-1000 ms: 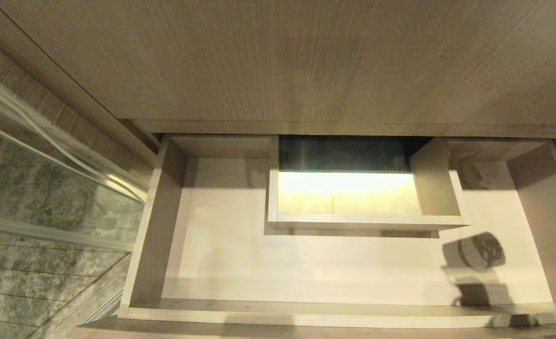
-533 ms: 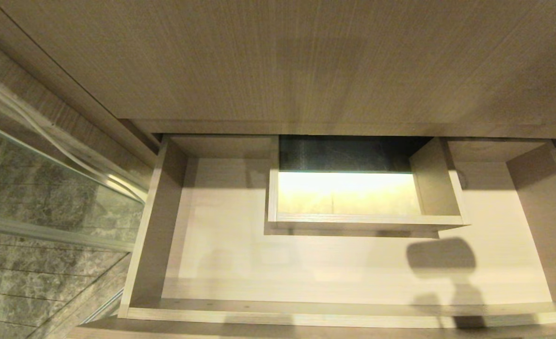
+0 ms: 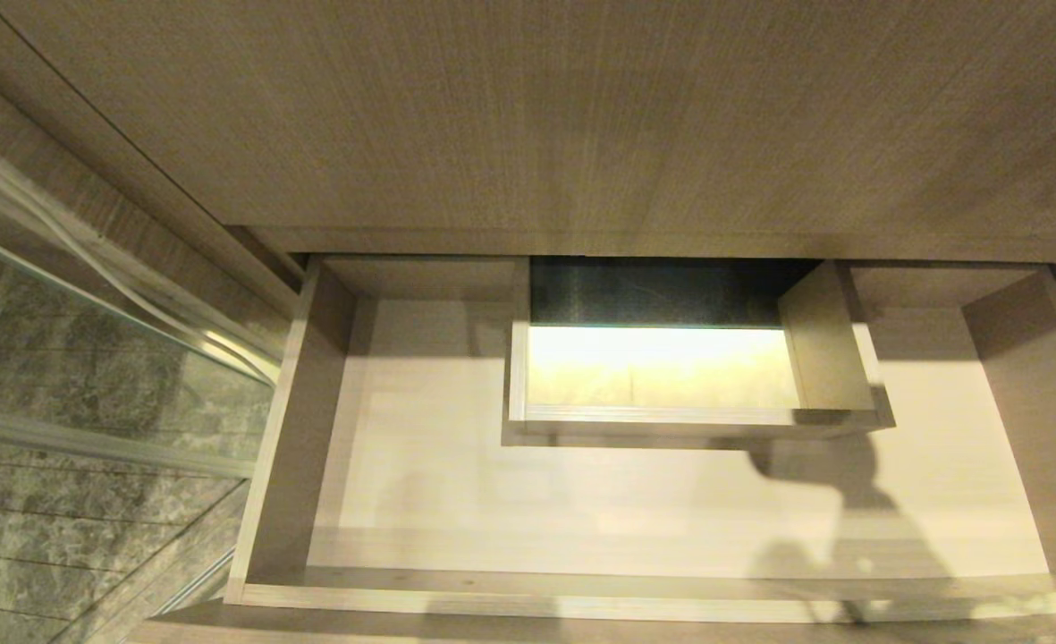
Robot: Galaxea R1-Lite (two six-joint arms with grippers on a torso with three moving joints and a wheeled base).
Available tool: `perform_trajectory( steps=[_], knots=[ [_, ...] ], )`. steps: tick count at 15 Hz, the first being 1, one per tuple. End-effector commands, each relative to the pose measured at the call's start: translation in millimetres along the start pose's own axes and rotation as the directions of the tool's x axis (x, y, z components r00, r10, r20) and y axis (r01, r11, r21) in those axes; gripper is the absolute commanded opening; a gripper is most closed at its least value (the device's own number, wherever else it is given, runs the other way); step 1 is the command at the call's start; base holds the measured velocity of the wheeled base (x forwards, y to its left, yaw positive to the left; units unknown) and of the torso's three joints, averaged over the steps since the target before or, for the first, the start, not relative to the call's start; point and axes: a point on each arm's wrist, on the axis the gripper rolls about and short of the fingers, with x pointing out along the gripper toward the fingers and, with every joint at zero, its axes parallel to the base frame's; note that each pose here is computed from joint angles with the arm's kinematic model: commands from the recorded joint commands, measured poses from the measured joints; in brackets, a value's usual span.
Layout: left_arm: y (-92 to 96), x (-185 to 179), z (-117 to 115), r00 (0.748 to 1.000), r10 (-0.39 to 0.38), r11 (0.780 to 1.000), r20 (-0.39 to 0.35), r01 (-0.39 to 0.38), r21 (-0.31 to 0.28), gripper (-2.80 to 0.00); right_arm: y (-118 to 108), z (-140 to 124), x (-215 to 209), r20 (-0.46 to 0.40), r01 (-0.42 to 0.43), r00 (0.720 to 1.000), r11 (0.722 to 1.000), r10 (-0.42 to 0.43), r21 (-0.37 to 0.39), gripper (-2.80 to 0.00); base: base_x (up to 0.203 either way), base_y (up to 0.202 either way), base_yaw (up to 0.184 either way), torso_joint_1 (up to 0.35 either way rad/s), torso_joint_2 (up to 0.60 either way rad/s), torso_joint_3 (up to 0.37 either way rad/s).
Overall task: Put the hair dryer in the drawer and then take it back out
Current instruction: Place it on the countertop
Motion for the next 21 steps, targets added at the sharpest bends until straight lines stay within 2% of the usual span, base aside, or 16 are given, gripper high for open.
perform_trajectory(
  steps=[1,3,9,11,14,21],
  knots=[
    [0.0,0.0,0.0,1.000,-0.001,1.000,0.000,0.001,0.000,-2.80,-2.7,1.2,13.2,0.025,-0.021,0.999,0.999,0.020,0.047,-2.80,0.000,0.000,0.000,0.094,-0.10,-0.027],
    [0.0,0.0,-0.1,1.000,0.001,1.000,0.000,-0.001,0.000,-2.80,-2.5,3.1,11.5,0.067,-0.055,0.996,0.996,0.050,0.071,-2.80,0.000,0.000,0.000,0.201,-0.37,-0.142],
    [0.0,0.0,0.0,1.000,0.001,1.000,0.000,-0.001,0.000,-2.80,-2.9,5.2,3.7,0.083,-0.043,0.996,0.997,0.037,0.067,-2.80,0.000,0.000,0.000,0.195,-0.47,-0.209],
    [0.0,0.1,-0.2,1.000,0.000,1.000,-0.001,0.000,0.000,-2.80,-2.9,4.5,6.8,0.077,-0.046,0.996,0.996,0.040,0.080,-2.80,0.000,0.000,0.000,0.132,-0.51,-0.227],
    [0.0,0.1,-0.2,1.000,0.000,1.000,-0.001,0.000,0.000,-2.80,-3.3,1.8,20.8,0.053,-0.064,0.997,0.993,0.059,0.097,-2.80,0.000,0.000,0.000,0.393,-0.49,-0.228],
    [0.0,0.1,-0.4,1.000,0.000,1.000,-0.001,0.000,0.000,-2.80,-6.5,-5.8,72.0,-0.013,-0.120,0.992,0.987,0.123,0.109,-2.80,0.000,0.000,0.000,0.313,-0.52,-0.250]
  ],
)
